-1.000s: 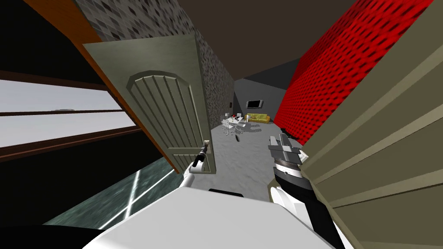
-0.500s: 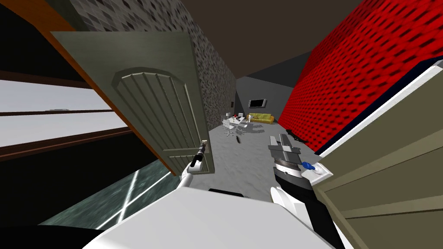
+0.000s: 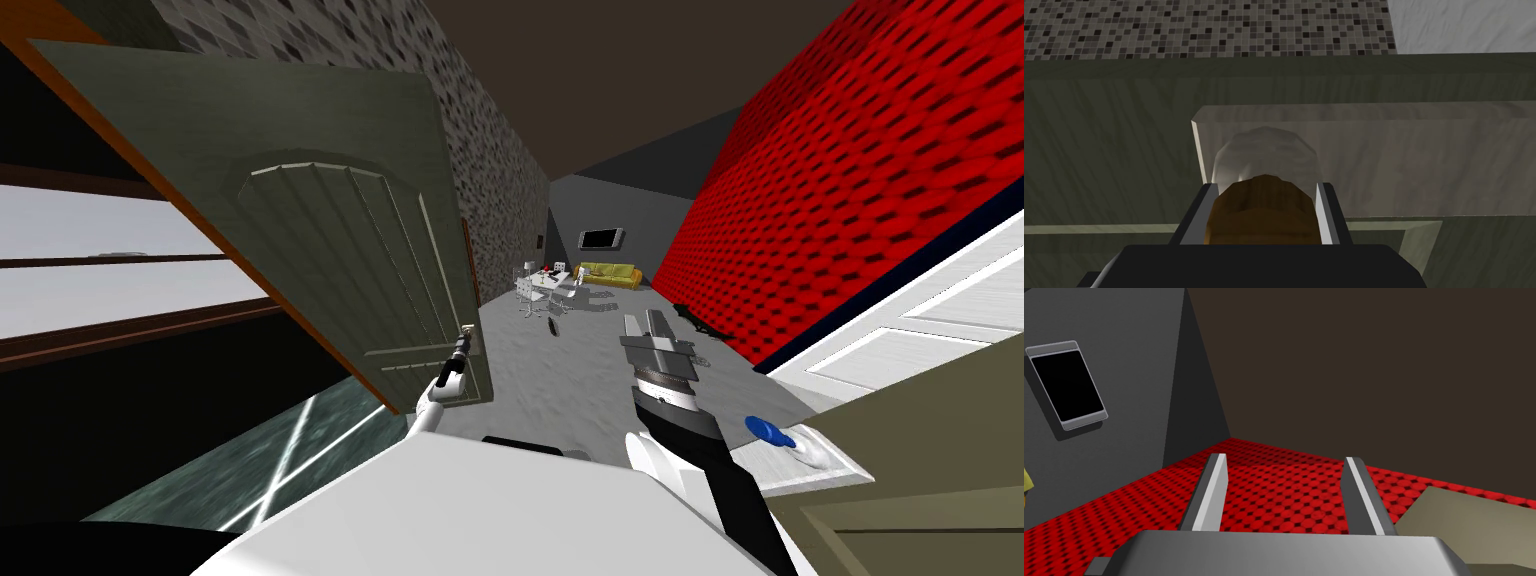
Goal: Push the door open
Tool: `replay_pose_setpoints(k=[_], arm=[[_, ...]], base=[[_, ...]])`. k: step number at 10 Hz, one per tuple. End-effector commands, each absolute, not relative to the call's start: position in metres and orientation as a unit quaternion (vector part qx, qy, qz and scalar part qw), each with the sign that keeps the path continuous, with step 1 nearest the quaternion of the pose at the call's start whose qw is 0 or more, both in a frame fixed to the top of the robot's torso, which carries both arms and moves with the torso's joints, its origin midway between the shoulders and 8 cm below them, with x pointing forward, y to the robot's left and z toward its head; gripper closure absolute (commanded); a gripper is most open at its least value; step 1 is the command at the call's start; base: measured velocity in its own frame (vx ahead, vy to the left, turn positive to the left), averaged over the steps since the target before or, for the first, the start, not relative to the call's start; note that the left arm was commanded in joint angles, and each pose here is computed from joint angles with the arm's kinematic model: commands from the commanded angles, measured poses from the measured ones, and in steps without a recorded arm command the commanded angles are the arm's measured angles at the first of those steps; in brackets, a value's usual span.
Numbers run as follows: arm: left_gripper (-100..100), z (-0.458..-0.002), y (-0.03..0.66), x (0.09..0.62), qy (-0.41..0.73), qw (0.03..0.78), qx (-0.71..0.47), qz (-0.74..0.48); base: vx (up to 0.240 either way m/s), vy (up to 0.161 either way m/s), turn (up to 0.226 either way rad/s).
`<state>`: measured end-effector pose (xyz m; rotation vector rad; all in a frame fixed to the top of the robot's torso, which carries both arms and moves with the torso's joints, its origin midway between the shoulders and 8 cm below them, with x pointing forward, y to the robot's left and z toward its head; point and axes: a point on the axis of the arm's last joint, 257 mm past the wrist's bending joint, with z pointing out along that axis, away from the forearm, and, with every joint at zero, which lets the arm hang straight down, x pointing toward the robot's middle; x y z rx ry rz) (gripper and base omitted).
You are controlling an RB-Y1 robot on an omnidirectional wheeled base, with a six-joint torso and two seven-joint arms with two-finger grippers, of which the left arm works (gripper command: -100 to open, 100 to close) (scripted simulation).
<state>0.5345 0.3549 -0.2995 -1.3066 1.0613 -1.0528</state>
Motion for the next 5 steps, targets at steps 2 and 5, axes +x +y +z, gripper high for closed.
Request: replay_pose_setpoints(k=[2, 5], arm=[[100, -0.297, 0.364, 0.533, 0.442, 0.552, -0.554, -0.441], [100, -0.297, 0.379, 0.529, 0.433, 0.559, -0.560, -0.432]], base=[[0.102, -0.017, 0.028], [0.194, -0.063, 0.056]])
